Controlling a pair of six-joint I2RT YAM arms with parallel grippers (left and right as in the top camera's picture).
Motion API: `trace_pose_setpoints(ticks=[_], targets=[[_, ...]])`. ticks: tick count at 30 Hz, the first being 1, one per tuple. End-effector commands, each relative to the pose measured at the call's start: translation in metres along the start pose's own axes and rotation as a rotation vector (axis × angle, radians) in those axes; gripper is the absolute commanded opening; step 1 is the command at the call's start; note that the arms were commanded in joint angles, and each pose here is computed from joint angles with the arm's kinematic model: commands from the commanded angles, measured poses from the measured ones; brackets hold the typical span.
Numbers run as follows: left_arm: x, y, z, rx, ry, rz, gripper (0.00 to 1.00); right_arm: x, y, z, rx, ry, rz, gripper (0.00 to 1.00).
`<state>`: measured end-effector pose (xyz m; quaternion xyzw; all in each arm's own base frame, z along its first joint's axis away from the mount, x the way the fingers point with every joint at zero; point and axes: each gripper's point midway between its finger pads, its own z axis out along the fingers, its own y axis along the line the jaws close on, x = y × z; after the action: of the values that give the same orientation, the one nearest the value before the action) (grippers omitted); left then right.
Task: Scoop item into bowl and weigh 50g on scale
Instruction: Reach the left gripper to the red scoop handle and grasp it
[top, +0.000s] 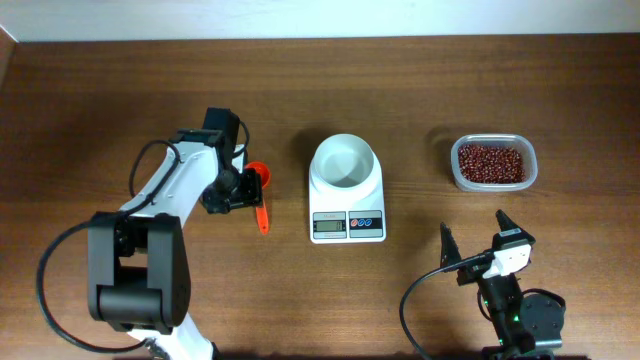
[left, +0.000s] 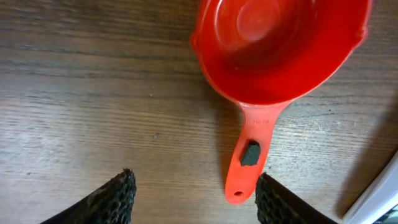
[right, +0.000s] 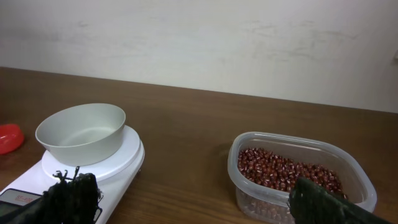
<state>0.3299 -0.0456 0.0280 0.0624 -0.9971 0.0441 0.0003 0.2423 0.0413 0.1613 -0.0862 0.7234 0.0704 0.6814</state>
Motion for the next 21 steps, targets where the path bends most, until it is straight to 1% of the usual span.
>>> trace_pose_setpoints(ticks=[1, 3, 5, 6, 7, 9, 10, 14, 19, 20, 21], targets=[[0.003, -0.014, 0.009, 0.02, 0.007, 0.028, 0.67, 0.002, 0.0, 0.0, 0.001, 0.004, 0.005, 0.99], [0.0, -0.023, 0.01, 0.012, -0.019, 0.062, 0.7, 0.003, 0.0, 0.0, 0.001, 0.005, 0.005, 0.99], [-0.003, -0.025, 0.011, -0.058, -0.052, 0.003, 0.74, 0.003, 0.0, 0.0, 0.001, 0.005, 0.005, 0.99], [-0.002, -0.026, 0.011, -0.069, -0.057, -0.007, 0.75, 0.003, 0.0, 0.0, 0.001, 0.005, 0.005, 0.99], [-0.003, -0.031, 0.012, -0.071, -0.068, 0.0, 0.75, 0.003, 0.0, 0.0, 0.001, 0.005, 0.005, 0.99], [-0.009, -0.038, 0.014, -0.061, -0.093, 0.014, 0.79, 0.002, 0.0, 0.0, 0.001, 0.004, 0.005, 0.99], [-0.009, -0.038, 0.015, -0.064, -0.091, -0.005, 0.8, 0.002, 0.0, 0.0, 0.001, 0.004, 0.005, 0.99], [-0.009, -0.037, 0.02, -0.066, -0.085, -0.009, 0.82, 0.002, 0.0, 0.0, 0.001, 0.004, 0.005, 0.99], [-0.017, -0.04, 0.02, -0.054, -0.118, -0.008, 0.82, 0.003, 0.0, 0.0, 0.001, 0.005, 0.005, 0.99], [-0.018, -0.038, 0.021, -0.068, -0.125, -0.011, 0.86, 0.003, 0.0, 0.0, 0.001, 0.005, 0.005, 0.99], [-0.019, -0.034, 0.022, -0.086, -0.132, -0.012, 0.86, 0.003, 0.0, 0.0, 0.001, 0.005, 0.005, 0.99]])
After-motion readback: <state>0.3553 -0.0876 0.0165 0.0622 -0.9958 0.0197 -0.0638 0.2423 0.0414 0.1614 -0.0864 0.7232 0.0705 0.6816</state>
